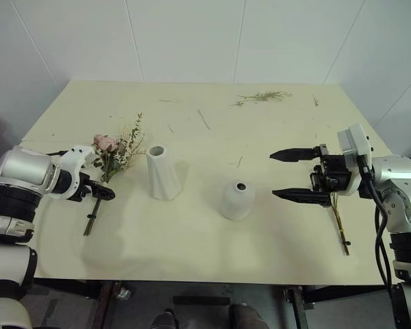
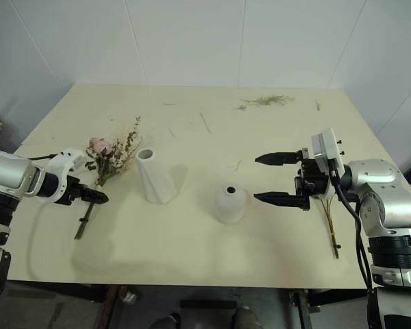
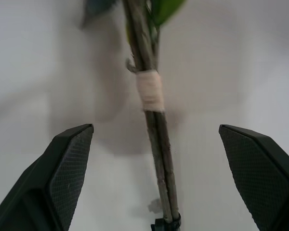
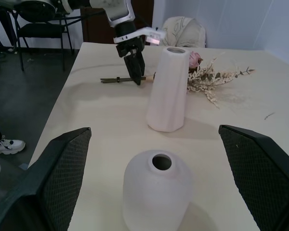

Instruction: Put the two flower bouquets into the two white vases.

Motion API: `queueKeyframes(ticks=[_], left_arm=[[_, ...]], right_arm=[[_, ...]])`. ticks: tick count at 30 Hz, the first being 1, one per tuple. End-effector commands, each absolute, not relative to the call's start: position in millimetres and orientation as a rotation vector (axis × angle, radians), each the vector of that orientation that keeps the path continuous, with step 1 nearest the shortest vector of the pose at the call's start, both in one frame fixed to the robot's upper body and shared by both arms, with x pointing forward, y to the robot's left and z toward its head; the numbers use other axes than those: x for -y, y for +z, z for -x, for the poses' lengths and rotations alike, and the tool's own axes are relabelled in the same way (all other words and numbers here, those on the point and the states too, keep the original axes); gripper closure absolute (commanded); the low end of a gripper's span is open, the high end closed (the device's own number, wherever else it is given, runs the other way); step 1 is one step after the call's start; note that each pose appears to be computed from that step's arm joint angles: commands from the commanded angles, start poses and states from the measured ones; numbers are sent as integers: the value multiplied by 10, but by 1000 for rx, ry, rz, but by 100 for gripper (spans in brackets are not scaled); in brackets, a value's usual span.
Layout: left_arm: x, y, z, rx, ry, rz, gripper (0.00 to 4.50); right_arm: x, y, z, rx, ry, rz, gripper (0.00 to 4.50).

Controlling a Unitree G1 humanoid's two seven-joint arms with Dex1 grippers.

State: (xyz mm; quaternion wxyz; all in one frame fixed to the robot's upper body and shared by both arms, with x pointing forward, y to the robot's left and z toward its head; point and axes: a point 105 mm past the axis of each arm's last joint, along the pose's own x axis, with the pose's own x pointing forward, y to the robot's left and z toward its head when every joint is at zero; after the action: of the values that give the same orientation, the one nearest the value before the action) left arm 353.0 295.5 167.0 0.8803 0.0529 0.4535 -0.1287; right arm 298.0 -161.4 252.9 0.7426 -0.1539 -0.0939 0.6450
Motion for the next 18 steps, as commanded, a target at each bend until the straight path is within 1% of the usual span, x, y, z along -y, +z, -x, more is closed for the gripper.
queueKeyframes(ticks=[1, 3, 9, 10, 12, 13, 15, 16, 18], left_arm=[[-3091, 1687, -3502, -957, -237, -129, 21], [-3123, 1668, -3503, -964, -235, -145, 62], [-3155, 1649, -3524, -963, -242, -153, 251], [-3161, 1641, -3525, -964, -244, -158, 276], [-3164, 1637, -3542, -952, -242, -144, 345], [-3168, 1635, -3546, -950, -243, -146, 370], [-3215, 1637, -3555, -933, -227, -127, 436], [-3250, 1639, -3559, -920, -214, -110, 445], [-3327, 1651, -3563, -888, -191, -78, 445]], right_arm=[[1575, 2652, -2925, 272, 1415, 351, 0], [1574, 2658, -2917, 281, 1413, 346, 0], [1569, 2670, -2910, 303, 1402, 341, 0], [1566, 2671, -2913, 304, 1401, 340, 0], [1563, 2674, -2913, 308, 1398, 338, 0], [1563, 2673, -2912, 309, 1398, 338, 0], [1565, 2676, -2913, 312, 1394, 340, 0], [1566, 2680, -2913, 314, 1391, 342, 0], [1573, 2685, -2916, 314, 1386, 343, 0]])
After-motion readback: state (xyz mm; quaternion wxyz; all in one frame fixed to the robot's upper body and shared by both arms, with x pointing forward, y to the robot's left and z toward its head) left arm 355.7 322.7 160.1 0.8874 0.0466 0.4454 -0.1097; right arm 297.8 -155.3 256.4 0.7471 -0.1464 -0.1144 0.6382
